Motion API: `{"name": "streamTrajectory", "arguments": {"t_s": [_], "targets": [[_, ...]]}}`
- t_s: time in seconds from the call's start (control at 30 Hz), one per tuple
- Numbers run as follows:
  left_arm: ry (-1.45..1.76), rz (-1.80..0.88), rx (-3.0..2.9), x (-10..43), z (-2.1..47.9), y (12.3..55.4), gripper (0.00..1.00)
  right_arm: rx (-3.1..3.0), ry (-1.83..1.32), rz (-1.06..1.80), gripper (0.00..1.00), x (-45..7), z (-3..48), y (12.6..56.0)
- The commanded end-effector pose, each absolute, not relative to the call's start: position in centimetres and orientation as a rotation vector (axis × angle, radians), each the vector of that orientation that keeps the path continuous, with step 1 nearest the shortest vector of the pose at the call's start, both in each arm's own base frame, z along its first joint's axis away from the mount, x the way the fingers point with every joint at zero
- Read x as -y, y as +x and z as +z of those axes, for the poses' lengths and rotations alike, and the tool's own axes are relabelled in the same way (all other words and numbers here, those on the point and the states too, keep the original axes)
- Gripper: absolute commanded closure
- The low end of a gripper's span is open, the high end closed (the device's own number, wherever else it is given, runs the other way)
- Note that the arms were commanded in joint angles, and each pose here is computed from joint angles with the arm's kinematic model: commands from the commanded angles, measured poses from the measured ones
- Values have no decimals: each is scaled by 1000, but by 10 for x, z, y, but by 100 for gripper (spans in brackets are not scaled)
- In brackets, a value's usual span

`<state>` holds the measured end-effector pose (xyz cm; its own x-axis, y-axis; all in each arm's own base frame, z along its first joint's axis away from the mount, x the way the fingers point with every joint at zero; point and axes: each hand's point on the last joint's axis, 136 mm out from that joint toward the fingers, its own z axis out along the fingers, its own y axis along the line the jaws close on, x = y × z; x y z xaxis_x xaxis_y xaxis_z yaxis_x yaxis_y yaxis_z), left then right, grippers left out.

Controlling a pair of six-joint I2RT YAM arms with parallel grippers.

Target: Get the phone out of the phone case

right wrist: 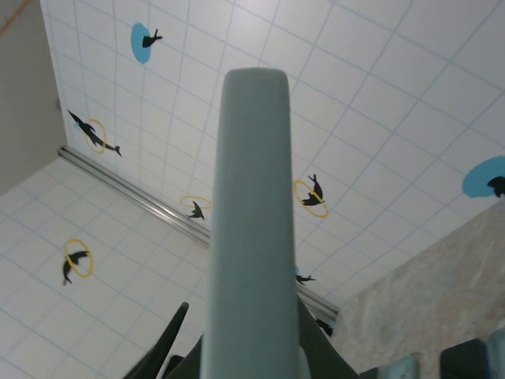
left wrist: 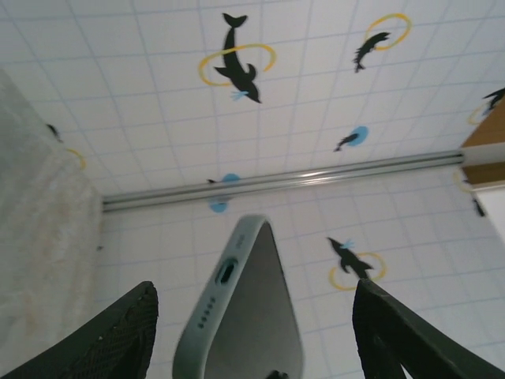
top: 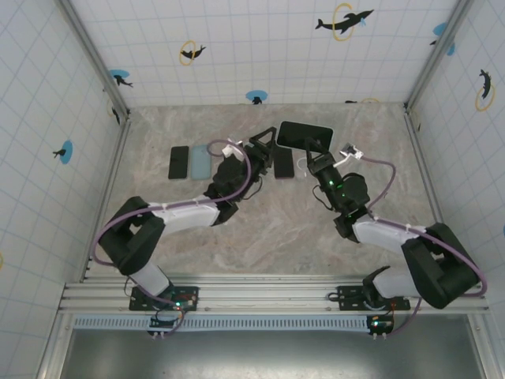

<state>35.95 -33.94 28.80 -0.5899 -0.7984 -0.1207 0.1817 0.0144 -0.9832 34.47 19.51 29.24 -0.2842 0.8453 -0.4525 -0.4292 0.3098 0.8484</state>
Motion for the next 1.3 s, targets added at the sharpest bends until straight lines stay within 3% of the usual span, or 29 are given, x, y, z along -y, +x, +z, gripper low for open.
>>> {"name": "streamTrajectory", "arguments": {"t_s": [0.0,0.2,0.33,0.77,1.13,1.27], "targets": [[-480,-1504,-1774,337,280,360,33,-1370,247,1237,100,-198,316,346],[-97,-1363,-1916,338,294,375,34,-1506,-13,1138,100,-205,304,349],[330,-1294,-1900,357,309,366,35,-1610,-260,1017,100,-219,287,344],[1373,-969,-1845,338,258,315,41,-1610,-940,844,100,-233,238,306],[1651,-980,-1687,327,246,279,37,-1503,-1266,857,100,-257,228,270],[1673,-1039,-1654,334,248,271,40,-1457,-1319,883,100,-268,232,261]]}}
